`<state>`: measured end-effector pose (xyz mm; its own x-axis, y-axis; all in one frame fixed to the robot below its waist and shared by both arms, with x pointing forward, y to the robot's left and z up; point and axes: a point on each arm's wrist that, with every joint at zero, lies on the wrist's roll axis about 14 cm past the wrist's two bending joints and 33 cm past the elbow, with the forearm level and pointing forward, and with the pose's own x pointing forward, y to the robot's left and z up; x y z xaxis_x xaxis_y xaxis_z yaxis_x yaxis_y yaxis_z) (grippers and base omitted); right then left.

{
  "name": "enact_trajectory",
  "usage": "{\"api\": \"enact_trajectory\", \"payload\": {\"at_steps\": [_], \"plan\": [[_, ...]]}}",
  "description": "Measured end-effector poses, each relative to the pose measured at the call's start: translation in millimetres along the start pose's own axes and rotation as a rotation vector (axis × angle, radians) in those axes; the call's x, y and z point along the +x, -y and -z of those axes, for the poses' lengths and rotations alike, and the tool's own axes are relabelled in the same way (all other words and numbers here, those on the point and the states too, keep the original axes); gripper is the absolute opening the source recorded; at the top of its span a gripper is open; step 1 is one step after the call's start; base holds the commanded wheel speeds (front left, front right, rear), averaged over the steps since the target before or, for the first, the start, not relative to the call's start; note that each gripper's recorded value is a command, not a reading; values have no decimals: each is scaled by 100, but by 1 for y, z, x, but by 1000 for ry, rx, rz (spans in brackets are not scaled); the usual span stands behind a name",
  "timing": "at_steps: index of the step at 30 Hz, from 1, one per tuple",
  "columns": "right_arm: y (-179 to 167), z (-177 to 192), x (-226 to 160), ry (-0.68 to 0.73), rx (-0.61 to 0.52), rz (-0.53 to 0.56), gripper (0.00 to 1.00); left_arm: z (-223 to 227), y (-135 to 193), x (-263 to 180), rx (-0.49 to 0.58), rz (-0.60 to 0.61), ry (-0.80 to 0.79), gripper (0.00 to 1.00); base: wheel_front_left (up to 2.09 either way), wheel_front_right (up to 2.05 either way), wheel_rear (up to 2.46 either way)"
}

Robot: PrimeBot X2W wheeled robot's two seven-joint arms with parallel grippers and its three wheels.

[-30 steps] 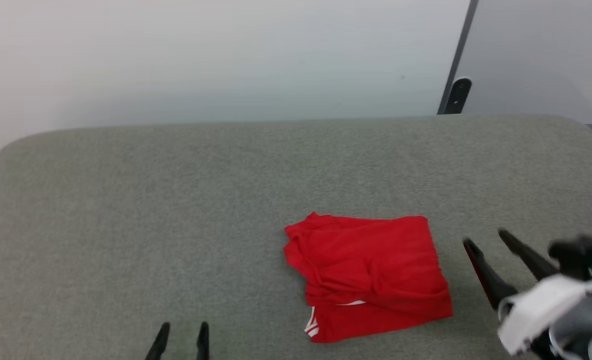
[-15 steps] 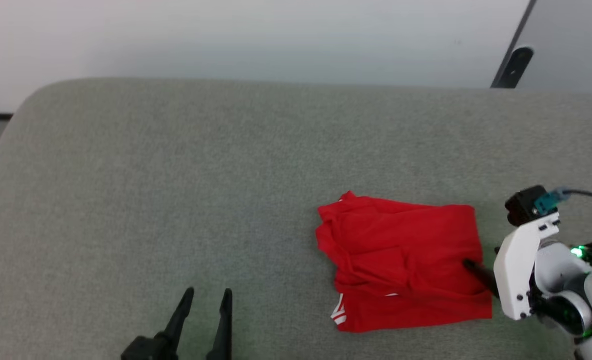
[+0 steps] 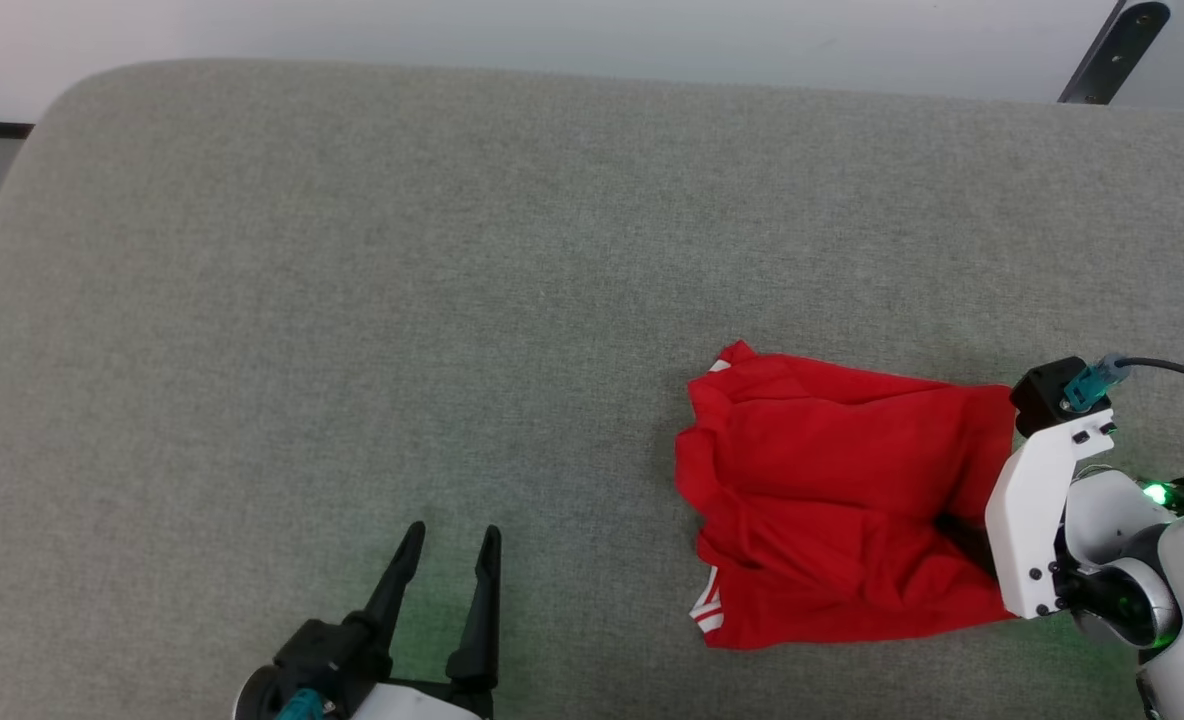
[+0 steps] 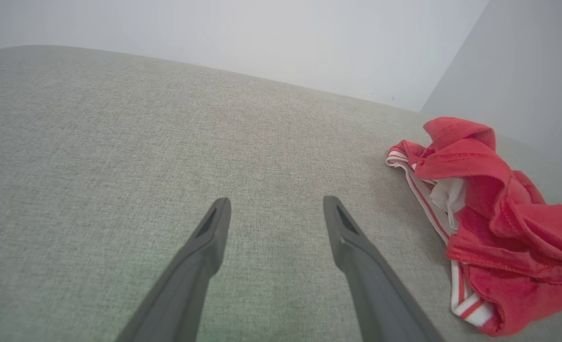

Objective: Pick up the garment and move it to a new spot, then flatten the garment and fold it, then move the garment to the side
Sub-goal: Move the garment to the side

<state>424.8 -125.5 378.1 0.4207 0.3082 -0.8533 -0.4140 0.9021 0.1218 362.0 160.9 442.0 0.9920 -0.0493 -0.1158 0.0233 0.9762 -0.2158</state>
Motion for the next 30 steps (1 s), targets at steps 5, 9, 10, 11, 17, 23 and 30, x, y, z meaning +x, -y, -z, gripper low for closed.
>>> {"api": "enact_trajectory", "payload": {"at_steps": [5,9,10,11,17,23,30], "plan": [[-8,-3,2,48,24,-27,0,1,0,1,4,1,-4,100,0,0,0],[-10,-7,-4,124,59,-32,0,-1,4,3,12,20,4,100,0,0,0],[-8,-8,-6,151,80,-33,0,-1,7,4,12,28,5,100,0,0,0],[-7,-8,-9,172,95,-34,0,-2,9,5,13,35,7,100,0,0,0],[34,6,-44,286,199,40,0,-1,23,10,18,82,8,100,0,0,0],[111,32,-102,323,244,239,0,-2,36,18,33,131,15,100,0,0,0],[185,48,-159,351,299,457,0,-5,49,31,47,190,29,100,0,0,0]]}}
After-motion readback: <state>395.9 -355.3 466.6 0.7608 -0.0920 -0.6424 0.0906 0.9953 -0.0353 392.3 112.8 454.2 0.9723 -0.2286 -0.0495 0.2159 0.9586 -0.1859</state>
